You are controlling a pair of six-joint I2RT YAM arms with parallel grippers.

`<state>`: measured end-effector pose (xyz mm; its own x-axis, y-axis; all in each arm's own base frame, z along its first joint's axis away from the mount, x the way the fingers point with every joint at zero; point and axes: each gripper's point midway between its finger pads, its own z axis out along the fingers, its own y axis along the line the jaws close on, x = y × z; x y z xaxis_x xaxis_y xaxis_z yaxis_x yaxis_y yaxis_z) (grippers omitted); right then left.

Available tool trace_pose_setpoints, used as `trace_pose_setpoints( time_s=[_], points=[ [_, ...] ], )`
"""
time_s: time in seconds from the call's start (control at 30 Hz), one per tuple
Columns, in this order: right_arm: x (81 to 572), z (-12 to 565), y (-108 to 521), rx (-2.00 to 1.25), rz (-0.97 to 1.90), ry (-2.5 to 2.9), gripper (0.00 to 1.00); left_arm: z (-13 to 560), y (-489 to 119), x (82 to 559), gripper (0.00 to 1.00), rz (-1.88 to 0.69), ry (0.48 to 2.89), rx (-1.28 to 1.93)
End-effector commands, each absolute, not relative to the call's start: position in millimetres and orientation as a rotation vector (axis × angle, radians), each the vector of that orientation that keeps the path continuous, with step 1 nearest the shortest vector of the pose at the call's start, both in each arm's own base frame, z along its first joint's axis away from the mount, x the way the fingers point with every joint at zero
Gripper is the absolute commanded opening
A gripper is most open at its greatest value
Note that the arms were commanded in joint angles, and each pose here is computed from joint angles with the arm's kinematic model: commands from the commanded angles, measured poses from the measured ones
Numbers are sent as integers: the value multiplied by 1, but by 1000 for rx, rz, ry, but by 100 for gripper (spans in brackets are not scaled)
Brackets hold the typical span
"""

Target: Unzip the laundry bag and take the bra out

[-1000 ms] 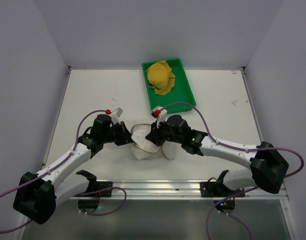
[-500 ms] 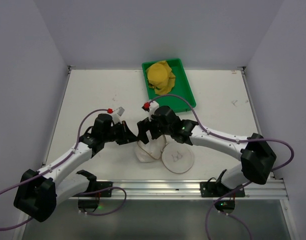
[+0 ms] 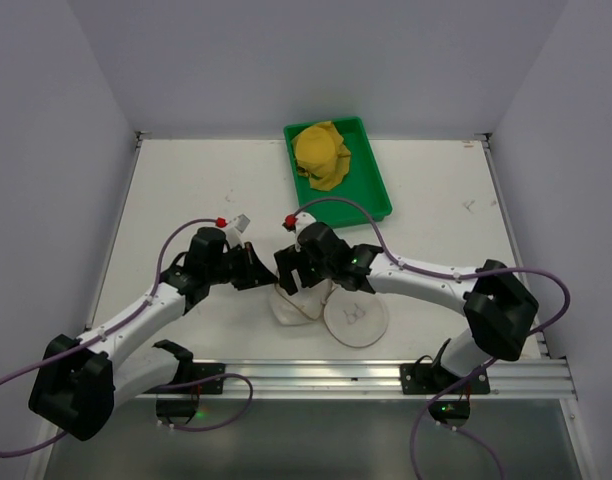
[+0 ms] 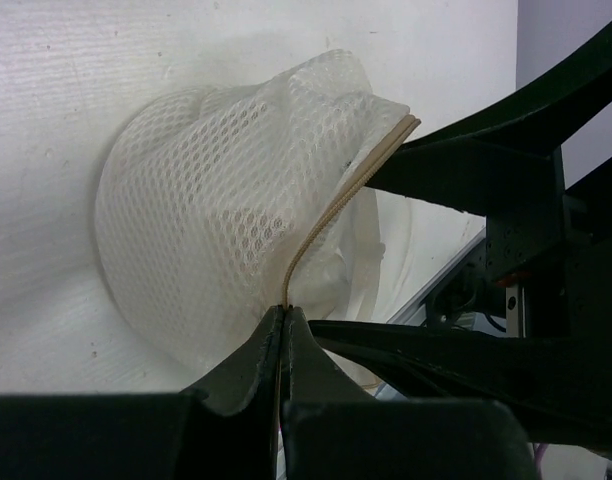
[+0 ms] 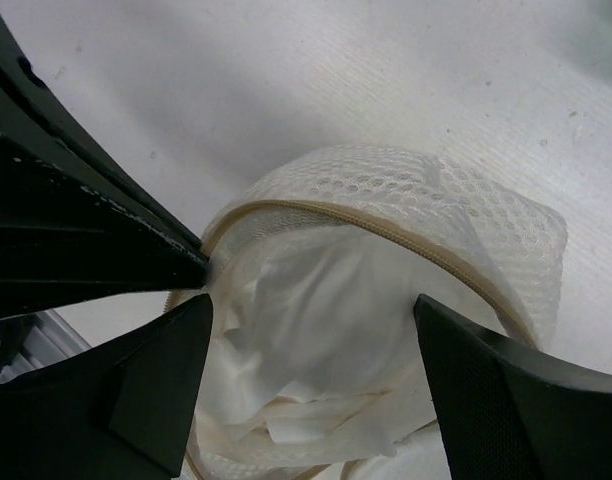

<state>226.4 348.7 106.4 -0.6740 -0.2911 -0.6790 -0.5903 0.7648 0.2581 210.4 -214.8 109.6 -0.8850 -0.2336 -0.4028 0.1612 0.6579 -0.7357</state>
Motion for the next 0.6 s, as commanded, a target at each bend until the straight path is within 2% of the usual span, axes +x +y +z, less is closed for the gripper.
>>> trace_pose_setpoints(
  time_s=[0.0,0.23,0.33,0.57],
  points=[
    [230,101,345,-580,596,2329,82,123,-223,216,0,-1169,2357,-12],
    [233,86,351,-579,591,2346,72,123,-221,214,0,-1160,2355,-13],
    [231,85,356,-597,623,2344,72,122,-219,213,0,-1155,2355,-21],
    [231,75,359,-622,597,2377,87,115,-217,212,0,-1132,2379,-28]
  ],
)
